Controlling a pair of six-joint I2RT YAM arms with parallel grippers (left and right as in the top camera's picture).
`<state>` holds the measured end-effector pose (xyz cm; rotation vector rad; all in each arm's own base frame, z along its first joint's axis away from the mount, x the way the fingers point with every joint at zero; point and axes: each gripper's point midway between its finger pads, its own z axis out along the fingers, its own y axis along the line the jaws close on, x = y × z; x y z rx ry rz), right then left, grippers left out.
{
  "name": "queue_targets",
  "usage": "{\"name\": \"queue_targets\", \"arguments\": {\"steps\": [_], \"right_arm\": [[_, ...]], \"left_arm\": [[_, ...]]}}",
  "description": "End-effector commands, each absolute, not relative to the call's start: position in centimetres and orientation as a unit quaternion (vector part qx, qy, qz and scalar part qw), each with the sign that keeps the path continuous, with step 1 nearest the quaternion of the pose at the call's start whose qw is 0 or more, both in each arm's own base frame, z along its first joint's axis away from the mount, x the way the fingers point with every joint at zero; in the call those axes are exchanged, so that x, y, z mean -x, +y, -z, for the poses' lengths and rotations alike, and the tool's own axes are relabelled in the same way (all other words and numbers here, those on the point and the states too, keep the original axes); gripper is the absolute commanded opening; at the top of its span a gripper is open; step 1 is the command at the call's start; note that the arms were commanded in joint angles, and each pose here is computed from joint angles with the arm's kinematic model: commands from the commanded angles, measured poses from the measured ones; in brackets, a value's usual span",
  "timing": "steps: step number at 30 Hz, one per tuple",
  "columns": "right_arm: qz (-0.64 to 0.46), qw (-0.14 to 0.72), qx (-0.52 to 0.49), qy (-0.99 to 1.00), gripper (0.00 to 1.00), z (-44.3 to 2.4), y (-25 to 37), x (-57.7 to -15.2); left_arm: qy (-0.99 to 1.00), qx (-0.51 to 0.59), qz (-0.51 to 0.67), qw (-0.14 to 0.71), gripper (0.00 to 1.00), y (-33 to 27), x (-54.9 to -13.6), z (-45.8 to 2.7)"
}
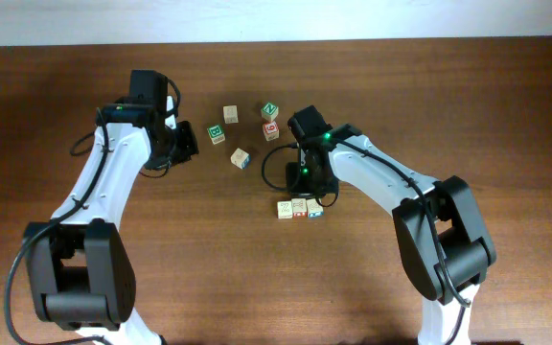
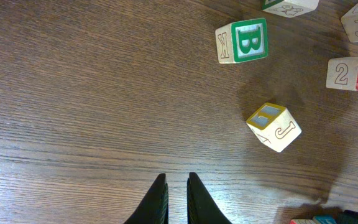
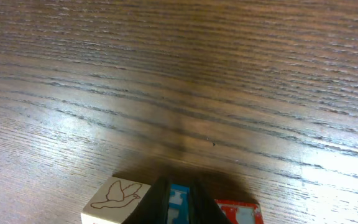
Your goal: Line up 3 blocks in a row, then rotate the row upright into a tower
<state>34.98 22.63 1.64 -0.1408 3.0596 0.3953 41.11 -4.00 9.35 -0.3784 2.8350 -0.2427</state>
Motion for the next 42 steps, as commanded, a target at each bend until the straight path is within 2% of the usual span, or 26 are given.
{"name": "queue_targets", "arguments": {"steps": [1, 14, 20, 23, 28, 35, 42], "right_arm": [[-0.133, 0.029, 0.056, 0.989, 0.13, -2.1, 23.2, -35.0], [-0.139, 0.024, 0.073, 0.987, 0.13, -2.2, 23.4, -34.7], [-0.128, 0.009, 0.018, 0.992, 0.10, -6.9, 17.9, -36.6], [-0.112, -0.034, 0.014, 0.993, 0.10, -5.7, 15.5, -34.8], [-0.102, -0.070, 0.012, 0.992, 0.10, -2.8, 14.8, -32.2], [-0.126, -0.064, 0.056, 0.988, 0.10, -2.1, 17.9, -31.3], [-0.153, -0.064, 0.056, 0.985, 0.10, -2.4, 19.7, -31.1]], "left_arm": [[0.980, 0.124, 0.078, 0.138, 0.10, -3.9, -41.3, -9.4], [0.980, 0.124, 0.079, 0.138, 0.10, -4.0, -41.3, -9.4], [0.987, 0.095, 0.081, 0.100, 0.05, -6.6, -39.3, -9.0], [0.993, 0.047, 0.081, 0.070, 0.02, -10.2, -37.2, -8.3], [0.996, -0.005, 0.089, 0.029, 0.01, -14.0, -33.9, -6.6], [0.994, -0.015, 0.109, 0.025, 0.01, -16.4, -33.1, -6.5], [0.993, -0.003, 0.112, 0.028, 0.02, -16.6, -33.3, -6.6]]}}
